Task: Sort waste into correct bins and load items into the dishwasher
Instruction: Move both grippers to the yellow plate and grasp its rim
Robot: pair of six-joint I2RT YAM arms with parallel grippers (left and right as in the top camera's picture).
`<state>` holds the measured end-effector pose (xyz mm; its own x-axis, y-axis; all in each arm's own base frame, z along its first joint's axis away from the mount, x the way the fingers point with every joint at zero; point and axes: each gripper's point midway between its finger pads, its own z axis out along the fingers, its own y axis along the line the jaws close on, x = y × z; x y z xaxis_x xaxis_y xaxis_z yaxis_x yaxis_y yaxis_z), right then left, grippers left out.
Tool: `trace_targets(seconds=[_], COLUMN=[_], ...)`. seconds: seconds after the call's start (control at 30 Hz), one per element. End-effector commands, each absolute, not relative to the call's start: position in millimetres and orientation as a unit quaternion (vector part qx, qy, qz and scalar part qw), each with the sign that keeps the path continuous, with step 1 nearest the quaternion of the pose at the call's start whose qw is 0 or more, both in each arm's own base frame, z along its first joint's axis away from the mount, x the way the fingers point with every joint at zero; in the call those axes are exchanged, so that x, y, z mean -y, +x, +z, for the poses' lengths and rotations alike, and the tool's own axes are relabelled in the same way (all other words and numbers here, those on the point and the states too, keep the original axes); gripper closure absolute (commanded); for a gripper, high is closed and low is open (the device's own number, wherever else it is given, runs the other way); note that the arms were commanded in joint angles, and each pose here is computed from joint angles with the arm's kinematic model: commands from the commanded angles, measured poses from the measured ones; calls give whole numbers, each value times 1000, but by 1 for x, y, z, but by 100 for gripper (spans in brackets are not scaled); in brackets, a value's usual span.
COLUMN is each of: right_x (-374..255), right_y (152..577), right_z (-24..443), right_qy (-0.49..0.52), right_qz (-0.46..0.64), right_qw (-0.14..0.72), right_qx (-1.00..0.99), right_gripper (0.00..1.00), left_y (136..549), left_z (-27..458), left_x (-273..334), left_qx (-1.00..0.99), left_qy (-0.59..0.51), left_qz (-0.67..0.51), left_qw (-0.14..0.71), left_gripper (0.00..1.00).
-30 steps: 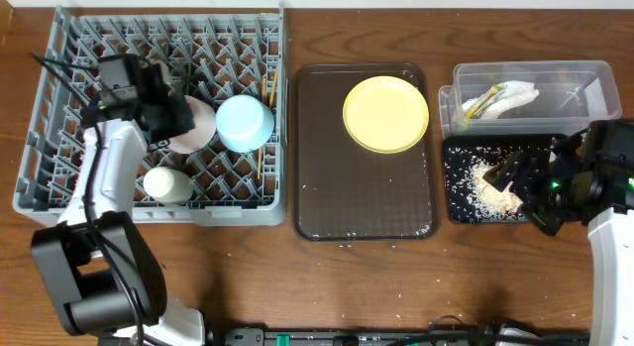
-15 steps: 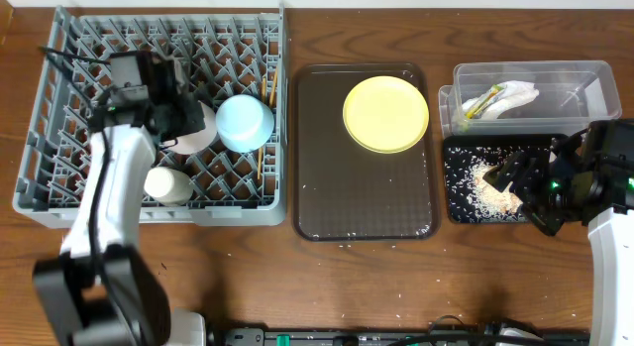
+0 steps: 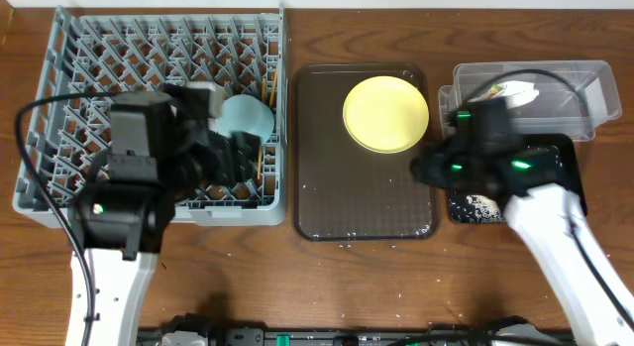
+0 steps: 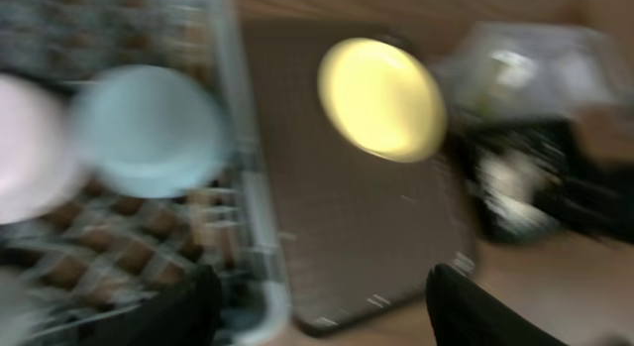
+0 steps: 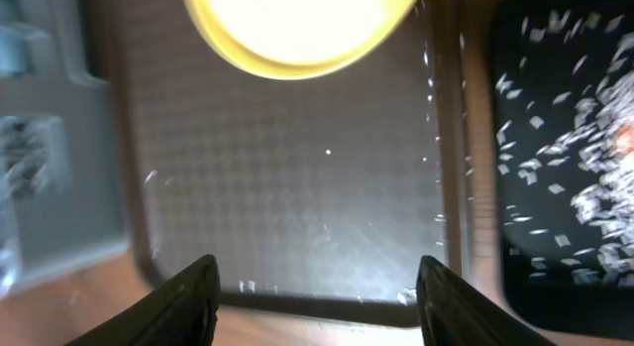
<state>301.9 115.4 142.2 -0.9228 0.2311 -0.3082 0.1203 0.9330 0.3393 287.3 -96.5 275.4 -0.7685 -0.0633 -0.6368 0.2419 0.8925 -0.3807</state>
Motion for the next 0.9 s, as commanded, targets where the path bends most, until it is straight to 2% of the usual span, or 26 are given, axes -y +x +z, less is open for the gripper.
trace_targets(seconds=[0.0,0.1,0.27,0.4,0.5,0.67,0.73,0.77,0.87], right_x=[-113,-128,-136,-152,-157,-155,-152,-151,-157], right_y=[326,352,376,397,400,386,375,370,361], right_z=[108,74,42,22,9,-11,-17,-19,-18], right_qy=[214,275,324,322,318,319,329,333,303], right_qz=[96,116,130,162,163,137,123,119,130], right_qw=[178,166,165,175,173,143,122,110,90], right_qx=[-956,-940,-923,-916,-918,-927,-928,-929,-940], right_gripper=[43,49,41,41,59,74,88,99,99], left_y=[259,245,235,235,235,235,235,235,235], left_z=[282,273,267,267,267,267,267,267,267], left_x=[140,154,160,160,160,160,160,160,159], left_qx=[-896,-901,-906,-906,-906,-906,-906,-906,-907], left_qy=[109,129,136,137,137,137,137,137,136], left_qz=[-314,-321,-322,-322,-322,-322,-322,-322,-321], left_qw=[296,262,237,237,237,236,237,237,237], left_gripper=[32,31,31,31,31,31,31,31,31])
